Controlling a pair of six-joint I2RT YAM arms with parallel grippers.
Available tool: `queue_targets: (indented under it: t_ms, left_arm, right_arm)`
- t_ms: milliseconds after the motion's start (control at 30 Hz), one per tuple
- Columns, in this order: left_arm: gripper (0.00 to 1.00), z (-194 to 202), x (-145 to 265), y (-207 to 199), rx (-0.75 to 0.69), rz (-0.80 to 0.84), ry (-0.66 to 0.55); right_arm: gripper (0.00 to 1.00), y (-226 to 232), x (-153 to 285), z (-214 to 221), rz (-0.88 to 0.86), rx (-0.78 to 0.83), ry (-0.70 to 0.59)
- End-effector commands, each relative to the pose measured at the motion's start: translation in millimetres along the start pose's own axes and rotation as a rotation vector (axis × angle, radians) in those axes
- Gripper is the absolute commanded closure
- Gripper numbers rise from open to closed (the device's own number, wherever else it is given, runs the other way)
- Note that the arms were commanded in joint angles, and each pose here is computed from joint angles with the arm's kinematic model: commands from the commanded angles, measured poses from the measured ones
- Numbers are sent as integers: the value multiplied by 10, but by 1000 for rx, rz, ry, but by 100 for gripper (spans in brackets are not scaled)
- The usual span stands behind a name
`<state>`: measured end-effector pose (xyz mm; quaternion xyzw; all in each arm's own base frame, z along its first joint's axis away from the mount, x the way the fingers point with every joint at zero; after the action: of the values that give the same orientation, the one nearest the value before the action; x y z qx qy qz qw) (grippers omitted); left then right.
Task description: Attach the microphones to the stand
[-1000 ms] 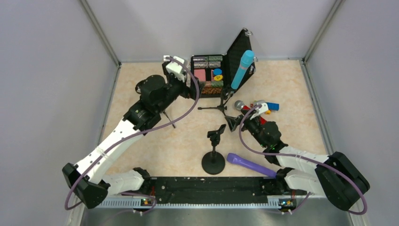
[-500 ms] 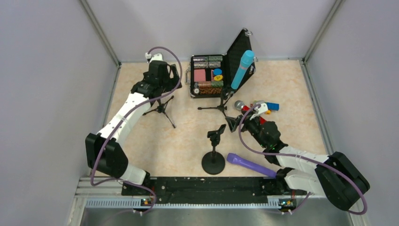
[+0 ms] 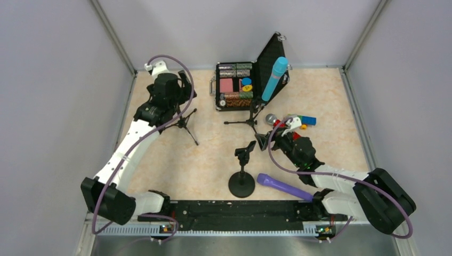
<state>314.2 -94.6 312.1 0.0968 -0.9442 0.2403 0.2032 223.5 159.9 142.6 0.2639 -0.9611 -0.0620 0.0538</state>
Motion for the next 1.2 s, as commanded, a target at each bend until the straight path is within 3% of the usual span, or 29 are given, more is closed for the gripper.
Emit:
queue_targets:
  t_ms: [0, 333, 833, 933, 967, 1000, 1167]
  left_arm:
    - [1, -134, 172, 51, 75, -13, -81]
    - [1, 175, 123, 382, 90, -247, 20]
    - [1, 246, -437, 444, 202, -176, 68]
    - [1, 198, -522, 413, 194, -166, 52]
    - [1, -14, -306, 353, 216, -117, -17]
    - [1, 147, -542, 403, 183, -177, 33]
    - [1, 127, -674, 419, 157, -205, 12]
  right_arm:
    - [1, 17, -99, -191, -12, -15, -65]
    - [1, 37, -134, -174, -29, -25, -61]
    - [1, 14, -141, -168, -17, -10, -54]
    - [1, 16, -139, -160, -19, -8, -51]
    - [1, 15, -140, -158, -18, -8, -50]
    - [1, 16, -138, -158, -19, -8, -51]
    - [1, 17, -138, -133, -22, -13, -45]
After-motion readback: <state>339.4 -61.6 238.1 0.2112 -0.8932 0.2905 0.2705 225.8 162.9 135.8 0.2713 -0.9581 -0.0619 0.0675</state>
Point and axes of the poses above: each gripper's point midway between its finger pads, its own x axis back along the fingers, its own y axis along the line the jaws close on, z = x × y, the point moved 8 cm from there along x, back along the fingers, and after that the axes turned 8 degrees about x, right-handed, at the moved point
